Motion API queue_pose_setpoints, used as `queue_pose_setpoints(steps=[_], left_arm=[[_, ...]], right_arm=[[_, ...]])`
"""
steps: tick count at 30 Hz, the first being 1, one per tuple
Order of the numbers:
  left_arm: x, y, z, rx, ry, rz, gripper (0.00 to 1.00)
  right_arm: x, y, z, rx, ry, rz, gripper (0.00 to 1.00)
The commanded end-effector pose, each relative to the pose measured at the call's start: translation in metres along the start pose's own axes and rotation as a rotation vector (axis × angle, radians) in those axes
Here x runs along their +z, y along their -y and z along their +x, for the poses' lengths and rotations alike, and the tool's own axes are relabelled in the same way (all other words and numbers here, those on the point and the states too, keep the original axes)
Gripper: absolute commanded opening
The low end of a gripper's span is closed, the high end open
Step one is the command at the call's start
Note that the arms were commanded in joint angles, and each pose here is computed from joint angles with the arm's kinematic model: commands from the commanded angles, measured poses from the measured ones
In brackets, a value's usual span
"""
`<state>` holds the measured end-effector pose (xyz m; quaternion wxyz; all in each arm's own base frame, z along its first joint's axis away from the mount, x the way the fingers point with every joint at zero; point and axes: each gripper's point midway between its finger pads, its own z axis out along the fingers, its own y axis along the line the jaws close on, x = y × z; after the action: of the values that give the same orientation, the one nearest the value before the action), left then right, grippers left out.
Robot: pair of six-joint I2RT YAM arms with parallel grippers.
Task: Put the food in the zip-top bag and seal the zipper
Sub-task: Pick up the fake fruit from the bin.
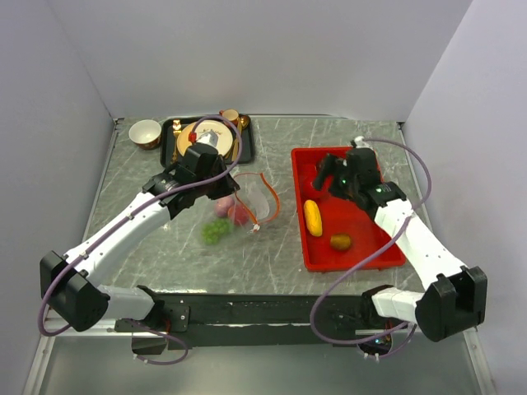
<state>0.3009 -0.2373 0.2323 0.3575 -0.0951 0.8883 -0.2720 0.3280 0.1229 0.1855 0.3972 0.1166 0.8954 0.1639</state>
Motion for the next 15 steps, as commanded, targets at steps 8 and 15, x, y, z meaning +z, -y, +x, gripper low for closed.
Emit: queue_pose_setpoints(steps=[8, 15], left_arm=[[0.003, 0.007, -0.005, 0.005, 0.019, 0.023, 0.01], [0.004, 0.011, -0.006, 0.007, 0.016, 0.035, 0.01]], right_arm=[[-0.012, 0.098, 0.085, 0.052, -0.221, 0.329, 0.84], [-0.013, 0.099, 0.112, 0.332, -0.205, 0.353, 0.77]])
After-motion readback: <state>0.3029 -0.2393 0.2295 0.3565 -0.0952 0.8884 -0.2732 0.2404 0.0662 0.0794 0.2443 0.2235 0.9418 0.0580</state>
